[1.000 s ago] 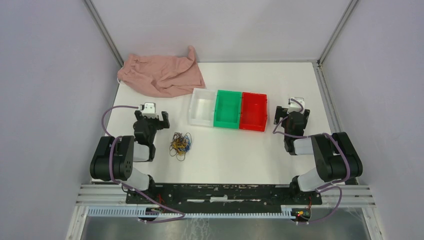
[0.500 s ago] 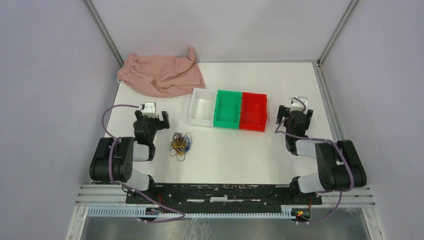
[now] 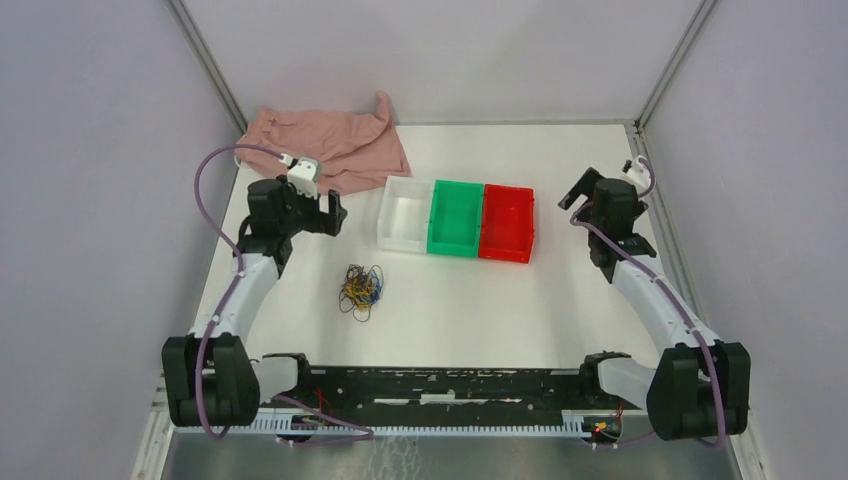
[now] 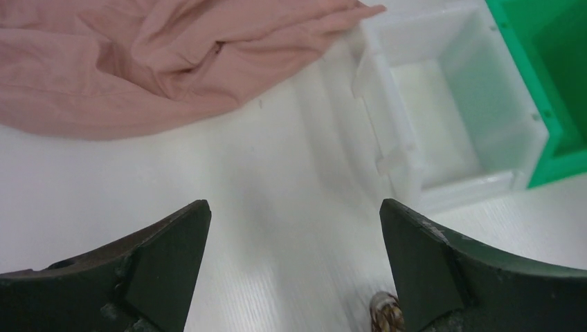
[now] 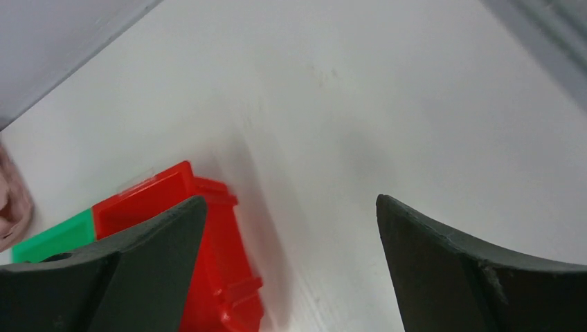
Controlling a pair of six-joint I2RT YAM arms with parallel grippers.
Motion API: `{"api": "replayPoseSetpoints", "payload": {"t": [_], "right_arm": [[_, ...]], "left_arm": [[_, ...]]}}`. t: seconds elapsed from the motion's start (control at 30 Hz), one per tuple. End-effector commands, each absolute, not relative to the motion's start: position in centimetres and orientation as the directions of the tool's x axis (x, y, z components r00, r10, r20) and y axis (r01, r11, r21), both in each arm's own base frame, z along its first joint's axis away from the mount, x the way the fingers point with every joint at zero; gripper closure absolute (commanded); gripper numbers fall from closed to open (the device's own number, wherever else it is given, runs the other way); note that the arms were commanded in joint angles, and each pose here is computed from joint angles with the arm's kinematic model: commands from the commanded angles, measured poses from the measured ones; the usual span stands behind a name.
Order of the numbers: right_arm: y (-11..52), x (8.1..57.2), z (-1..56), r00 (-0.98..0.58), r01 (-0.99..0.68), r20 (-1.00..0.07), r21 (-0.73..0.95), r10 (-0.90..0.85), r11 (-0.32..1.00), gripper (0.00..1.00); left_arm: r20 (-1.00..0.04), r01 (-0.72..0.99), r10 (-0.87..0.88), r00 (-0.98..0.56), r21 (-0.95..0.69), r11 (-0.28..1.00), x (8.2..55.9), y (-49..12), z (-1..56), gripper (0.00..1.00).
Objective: Untangle the cables
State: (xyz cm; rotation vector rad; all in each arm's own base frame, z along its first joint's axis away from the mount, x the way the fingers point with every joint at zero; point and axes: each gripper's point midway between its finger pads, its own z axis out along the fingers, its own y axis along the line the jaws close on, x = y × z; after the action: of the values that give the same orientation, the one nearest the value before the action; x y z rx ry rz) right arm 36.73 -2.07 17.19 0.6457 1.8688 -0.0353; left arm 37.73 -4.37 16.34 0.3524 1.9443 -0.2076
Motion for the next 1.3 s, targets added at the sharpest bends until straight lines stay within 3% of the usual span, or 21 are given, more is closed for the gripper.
{"api": "replayPoseSetpoints", "payload": {"t": [0.0,0.07,0.2,0.43,0.67,1.27], "right_arm": [[4.1,35.2,15.6,-0.39,0.365,-0.631,0.562,0.67,0.742,0.0],[7.7,34.6,16.2,-0.457,0.274,-0.589,0.62,0.666,0.736,0.0],[12.1,33.0,17.2,-0.564,0.171,-0.704,0.41,0.431,0.896,0.0],[17.2,31.4,18.1,-0.599,-0.005,-0.756,0.333,0.263,0.943,0.04],[18.9,29.1,17.8,-0.603,-0.099,-0.782,0.27,0.158,0.958,0.08],[21.5,26.3,17.3,-0.627,-0.205,-0.774,0.274,0.089,0.94,0.22]], "left_arm": [[-0.85,0.512,0.204,-0.486,-0.089,0.854,32.1,-7.2,16.5,0.01],[-0.845,0.553,0.226,-0.485,-0.096,0.828,30.7,-7.7,17.0,0.01],[-0.842,0.584,0.232,-0.487,-0.117,0.803,29.0,-8.4,17.8,0.01],[-0.789,0.655,0.328,-0.52,-0.122,0.745,28.5,-10.4,15.3,0.0],[-0.69,0.739,0.485,-0.537,-0.109,0.664,27.2,-13.1,11.7,0.18],[-0.666,0.796,0.56,-0.492,-0.084,0.599,26.9,-14.5,10.0,0.43]]}}
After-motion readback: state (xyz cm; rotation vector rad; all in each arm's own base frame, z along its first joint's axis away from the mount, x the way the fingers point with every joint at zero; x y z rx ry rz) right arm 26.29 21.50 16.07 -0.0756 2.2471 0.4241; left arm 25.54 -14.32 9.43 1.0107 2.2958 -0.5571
